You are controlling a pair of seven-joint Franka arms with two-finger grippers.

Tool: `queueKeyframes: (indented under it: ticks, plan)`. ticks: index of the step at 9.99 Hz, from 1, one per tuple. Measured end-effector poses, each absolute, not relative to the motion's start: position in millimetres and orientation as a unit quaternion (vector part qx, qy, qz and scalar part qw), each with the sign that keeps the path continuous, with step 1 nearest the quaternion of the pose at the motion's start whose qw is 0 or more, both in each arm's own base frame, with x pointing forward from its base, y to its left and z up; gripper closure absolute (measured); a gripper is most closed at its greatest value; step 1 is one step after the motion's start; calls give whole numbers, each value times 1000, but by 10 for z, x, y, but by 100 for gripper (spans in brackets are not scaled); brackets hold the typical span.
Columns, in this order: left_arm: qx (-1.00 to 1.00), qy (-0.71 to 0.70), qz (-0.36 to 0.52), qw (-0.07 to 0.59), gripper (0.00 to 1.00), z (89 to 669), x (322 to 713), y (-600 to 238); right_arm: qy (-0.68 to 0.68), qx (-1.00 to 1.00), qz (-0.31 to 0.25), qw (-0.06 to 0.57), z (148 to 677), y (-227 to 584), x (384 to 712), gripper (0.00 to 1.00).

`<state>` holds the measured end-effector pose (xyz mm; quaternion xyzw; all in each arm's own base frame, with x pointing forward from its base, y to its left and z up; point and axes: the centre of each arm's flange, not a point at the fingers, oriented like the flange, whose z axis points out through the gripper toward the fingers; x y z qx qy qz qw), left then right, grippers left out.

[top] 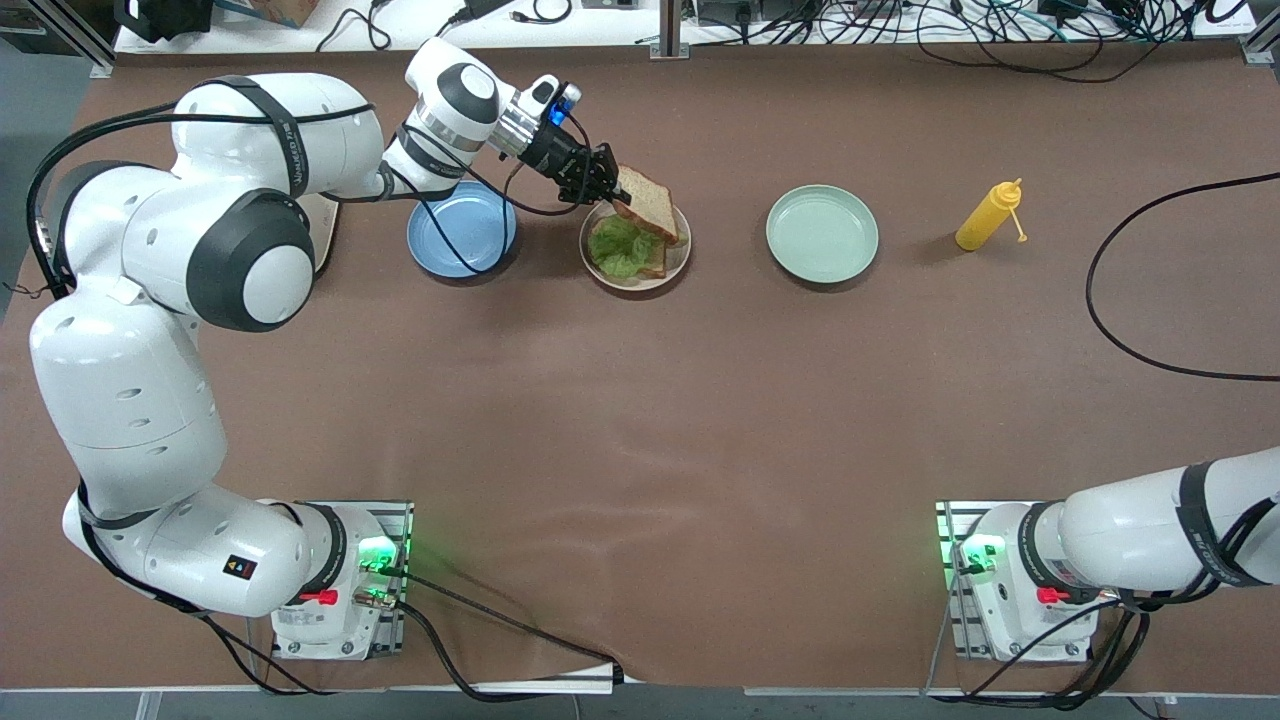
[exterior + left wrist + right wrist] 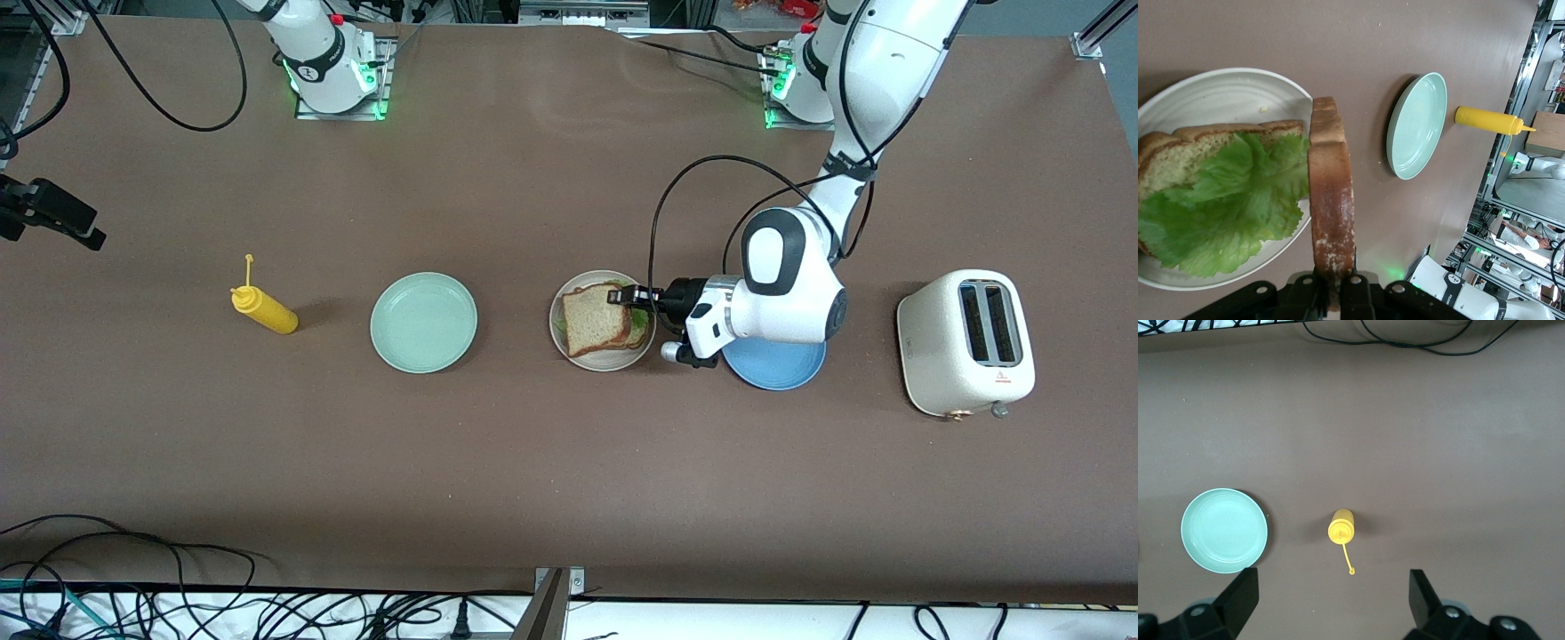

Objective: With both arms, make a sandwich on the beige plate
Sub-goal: 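Lower the bread slice onto the lettuce with the left gripper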

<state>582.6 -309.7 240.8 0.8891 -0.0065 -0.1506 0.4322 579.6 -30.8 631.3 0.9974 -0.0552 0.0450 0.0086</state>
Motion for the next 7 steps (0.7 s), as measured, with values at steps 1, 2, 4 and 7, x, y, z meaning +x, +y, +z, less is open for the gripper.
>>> queueKeyframes:
  ticks: [1,2,4,7]
  plan:
    - [889,-5,-153,431,91,2379,5811,-3094,-55,997,45,9,6313,-308,5796,0]
    - [889,-4,-154,430,89,2360,5807,-3089,-55,997,45,9,6313,-309,5796,0]
    - [890,-20,-148,431,64,2270,5803,-3066,-56,997,45,9,6313,-315,5795,0]
    - [897,-38,-140,417,19,2195,5844,-2941,-56,997,45,9,6312,-317,5796,0]
